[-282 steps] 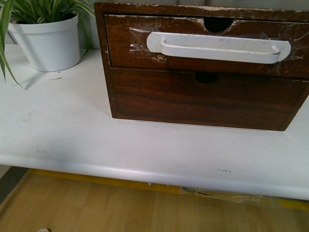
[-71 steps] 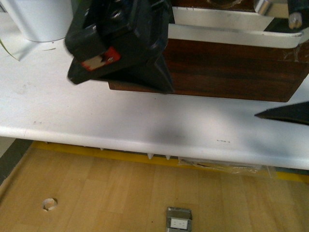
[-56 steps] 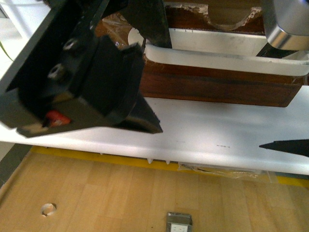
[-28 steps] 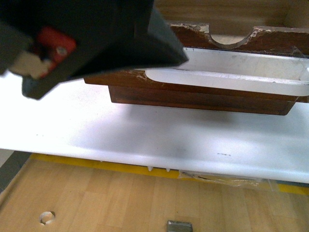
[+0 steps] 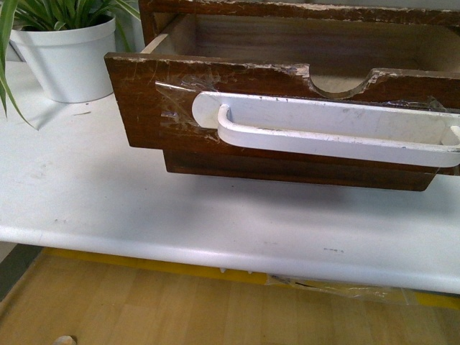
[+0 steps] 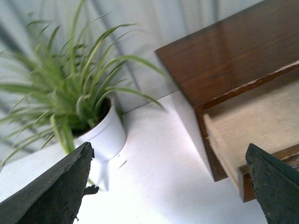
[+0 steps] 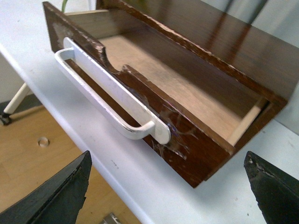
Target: Open drawer
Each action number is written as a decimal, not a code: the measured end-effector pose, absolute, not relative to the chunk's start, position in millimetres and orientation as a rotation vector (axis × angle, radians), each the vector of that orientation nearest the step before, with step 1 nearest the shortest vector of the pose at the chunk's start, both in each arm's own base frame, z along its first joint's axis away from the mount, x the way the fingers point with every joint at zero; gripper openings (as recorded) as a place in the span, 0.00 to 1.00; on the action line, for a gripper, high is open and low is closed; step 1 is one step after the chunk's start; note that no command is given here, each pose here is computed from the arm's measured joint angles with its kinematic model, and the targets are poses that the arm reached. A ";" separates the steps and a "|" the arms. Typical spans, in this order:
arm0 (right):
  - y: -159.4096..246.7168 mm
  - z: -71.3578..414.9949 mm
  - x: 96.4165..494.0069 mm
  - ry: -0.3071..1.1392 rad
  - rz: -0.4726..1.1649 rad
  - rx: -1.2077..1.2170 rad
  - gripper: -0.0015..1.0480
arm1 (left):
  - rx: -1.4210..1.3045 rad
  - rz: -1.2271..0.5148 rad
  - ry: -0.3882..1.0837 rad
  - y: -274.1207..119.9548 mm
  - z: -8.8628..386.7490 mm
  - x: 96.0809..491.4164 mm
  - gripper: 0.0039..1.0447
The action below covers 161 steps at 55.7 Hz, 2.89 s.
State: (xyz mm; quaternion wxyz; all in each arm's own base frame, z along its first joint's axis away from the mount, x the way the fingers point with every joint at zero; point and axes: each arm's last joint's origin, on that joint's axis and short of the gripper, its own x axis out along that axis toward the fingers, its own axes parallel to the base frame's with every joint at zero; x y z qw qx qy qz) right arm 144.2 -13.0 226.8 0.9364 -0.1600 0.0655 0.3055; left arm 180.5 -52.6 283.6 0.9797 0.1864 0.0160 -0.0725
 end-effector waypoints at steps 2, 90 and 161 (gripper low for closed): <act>-15.0 224.2 140.9 0.133 0.601 -0.304 0.91 | 0.334 -0.080 0.044 -46.2 279.7 175.2 0.94; -0.2 165.7 97.5 -0.004 -0.002 -0.012 0.01 | -0.007 -0.002 0.000 -0.3 166.7 97.4 0.04; -0.3 165.7 97.5 -0.004 -0.002 -0.010 0.91 | -0.006 -0.001 -0.004 -0.2 166.9 97.1 0.94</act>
